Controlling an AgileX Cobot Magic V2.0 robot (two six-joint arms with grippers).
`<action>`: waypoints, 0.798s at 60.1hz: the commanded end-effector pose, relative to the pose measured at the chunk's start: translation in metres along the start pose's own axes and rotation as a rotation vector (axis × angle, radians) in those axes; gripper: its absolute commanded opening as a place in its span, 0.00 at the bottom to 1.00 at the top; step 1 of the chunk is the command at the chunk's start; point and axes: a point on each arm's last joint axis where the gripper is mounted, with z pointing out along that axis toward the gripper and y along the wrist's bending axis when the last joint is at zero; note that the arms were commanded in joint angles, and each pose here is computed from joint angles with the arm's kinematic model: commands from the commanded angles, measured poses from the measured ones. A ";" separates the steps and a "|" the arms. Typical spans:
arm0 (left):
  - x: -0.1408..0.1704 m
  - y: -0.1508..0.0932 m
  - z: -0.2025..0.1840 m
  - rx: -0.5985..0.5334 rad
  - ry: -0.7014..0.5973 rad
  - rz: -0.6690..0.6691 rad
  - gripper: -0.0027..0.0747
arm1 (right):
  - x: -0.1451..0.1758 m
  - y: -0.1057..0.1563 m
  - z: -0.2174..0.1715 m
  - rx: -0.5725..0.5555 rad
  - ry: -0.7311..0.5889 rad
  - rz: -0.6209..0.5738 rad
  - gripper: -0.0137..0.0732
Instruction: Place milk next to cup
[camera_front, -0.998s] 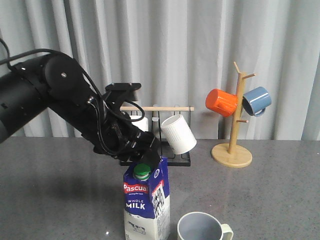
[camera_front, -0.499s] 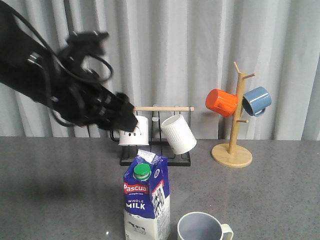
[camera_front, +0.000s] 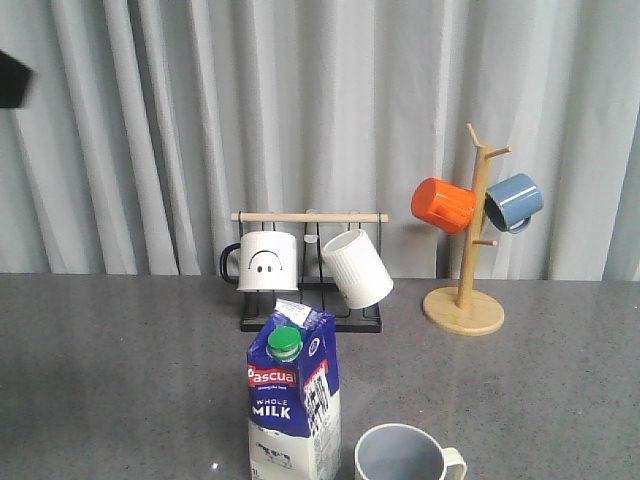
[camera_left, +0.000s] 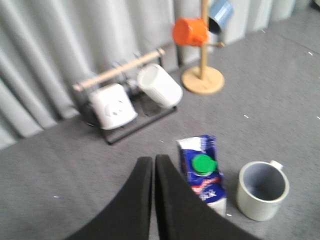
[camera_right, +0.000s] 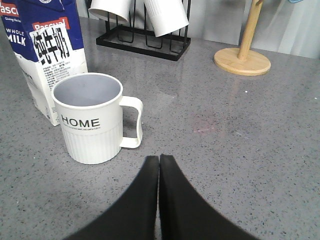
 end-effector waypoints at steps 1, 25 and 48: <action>0.005 0.003 -0.036 -0.049 -0.081 0.009 0.02 | -0.016 0.000 -0.003 0.002 -0.098 -0.013 0.15; 0.060 0.000 -0.068 -0.078 -0.022 0.018 0.02 | -0.016 0.000 -0.003 0.002 -0.098 -0.013 0.15; 0.062 0.000 -0.074 -0.079 -0.033 0.017 0.02 | -0.015 0.000 -0.003 0.003 -0.092 -0.013 0.15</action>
